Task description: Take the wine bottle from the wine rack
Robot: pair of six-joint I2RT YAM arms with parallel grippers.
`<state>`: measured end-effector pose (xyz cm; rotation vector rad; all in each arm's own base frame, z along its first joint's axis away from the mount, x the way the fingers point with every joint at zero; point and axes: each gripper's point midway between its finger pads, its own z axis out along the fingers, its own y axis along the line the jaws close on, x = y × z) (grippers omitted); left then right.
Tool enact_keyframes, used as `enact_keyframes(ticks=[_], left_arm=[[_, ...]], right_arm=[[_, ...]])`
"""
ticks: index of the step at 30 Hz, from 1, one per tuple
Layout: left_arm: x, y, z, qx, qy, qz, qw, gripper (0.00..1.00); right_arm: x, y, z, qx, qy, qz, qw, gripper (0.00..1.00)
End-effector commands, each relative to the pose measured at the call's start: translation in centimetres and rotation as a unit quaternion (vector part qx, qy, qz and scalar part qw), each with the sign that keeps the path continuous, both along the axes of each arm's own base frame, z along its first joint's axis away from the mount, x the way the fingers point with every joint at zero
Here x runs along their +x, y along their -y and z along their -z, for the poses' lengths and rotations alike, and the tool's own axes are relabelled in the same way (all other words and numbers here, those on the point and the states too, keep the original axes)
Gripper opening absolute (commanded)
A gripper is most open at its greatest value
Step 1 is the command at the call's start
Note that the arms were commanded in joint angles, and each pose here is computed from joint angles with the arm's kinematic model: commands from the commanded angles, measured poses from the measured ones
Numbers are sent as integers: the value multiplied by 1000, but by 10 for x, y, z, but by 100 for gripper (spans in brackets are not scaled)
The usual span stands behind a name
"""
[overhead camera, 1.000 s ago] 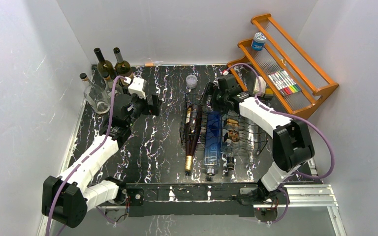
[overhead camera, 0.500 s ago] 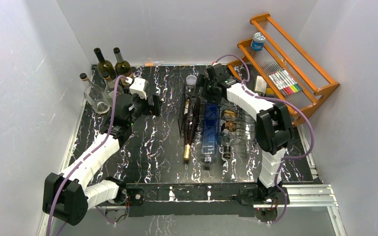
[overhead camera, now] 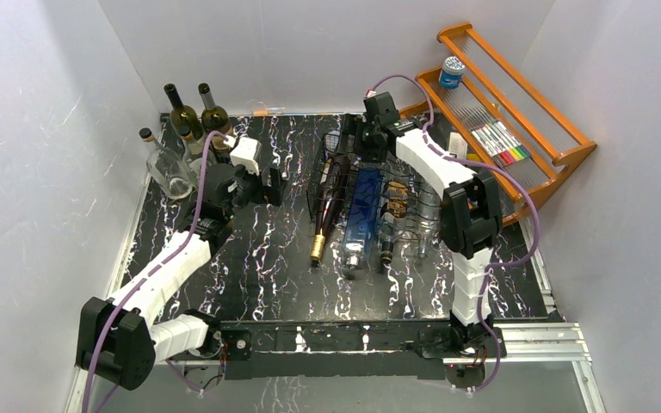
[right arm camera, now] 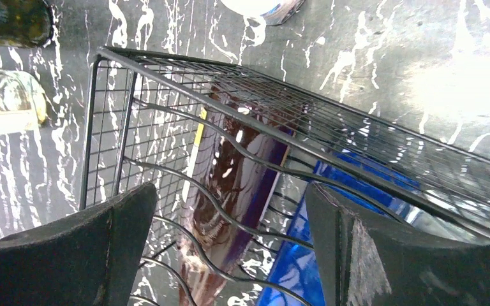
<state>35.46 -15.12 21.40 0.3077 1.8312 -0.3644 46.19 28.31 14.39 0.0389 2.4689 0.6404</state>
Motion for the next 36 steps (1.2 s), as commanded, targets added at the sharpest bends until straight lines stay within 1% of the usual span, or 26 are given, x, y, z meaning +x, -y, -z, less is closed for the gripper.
enact_keyframes(ticks=[1,3,6,9,12,15,17,19,21,23,27,29,32,33,36], left_arm=[[-5,10,-25,-24,23,28,999,98],[-4,10,-20,-28,15,23,999,98],[2,12,-14,-33,-22,11,999,98],[-1,14,-20,-41,-22,16,999,98],[-2,10,-23,-46,-6,7,999,98],[0,5,-27,-55,-9,-13,998,98],[-1,6,-29,-57,-11,-13,998,98],[-2,4,-26,-63,-8,-20,998,98],[-1,-3,-28,-71,6,-43,997,98],[-2,-6,-33,-73,23,-44,996,98],[-3,-12,-36,-72,40,-56,995,98],[-3,-13,-36,-68,43,-56,995,98],[-4,-16,-38,-61,42,-61,995,98],[-5,-18,-39,-62,43,-65,995,98],[-7,-19,-39,-69,54,-68,994,98]], right_arm=[[1,25,-76,-22,99,-18,995,98],[-14,35,-88,-34,107,-26,993,98],[-37,49,-108,-56,121,-45,990,98],[-71,58,-113,-55,107,-62,991,98],[-108,63,-107,-47,92,-77,992,98],[-144,68,-102,-39,86,-94,991,98],[-168,72,-100,-30,73,-101,992,98],[-192,79,-92,-23,52,-99,993,98],[-218,83,-81,-19,30,-95,995,98],[-242,86,-66,-13,6,-86,996,98],[-282,86,-46,-18,-15,-79,997,96],[-294,83,-42,-22,-23,-78,996,94],[-306,80,-26,-52,-39,-68,996,94],[-307,84,-20,-70,-45,-47,995,95],[-295,106,-3,-122,-33,15,992,95]])
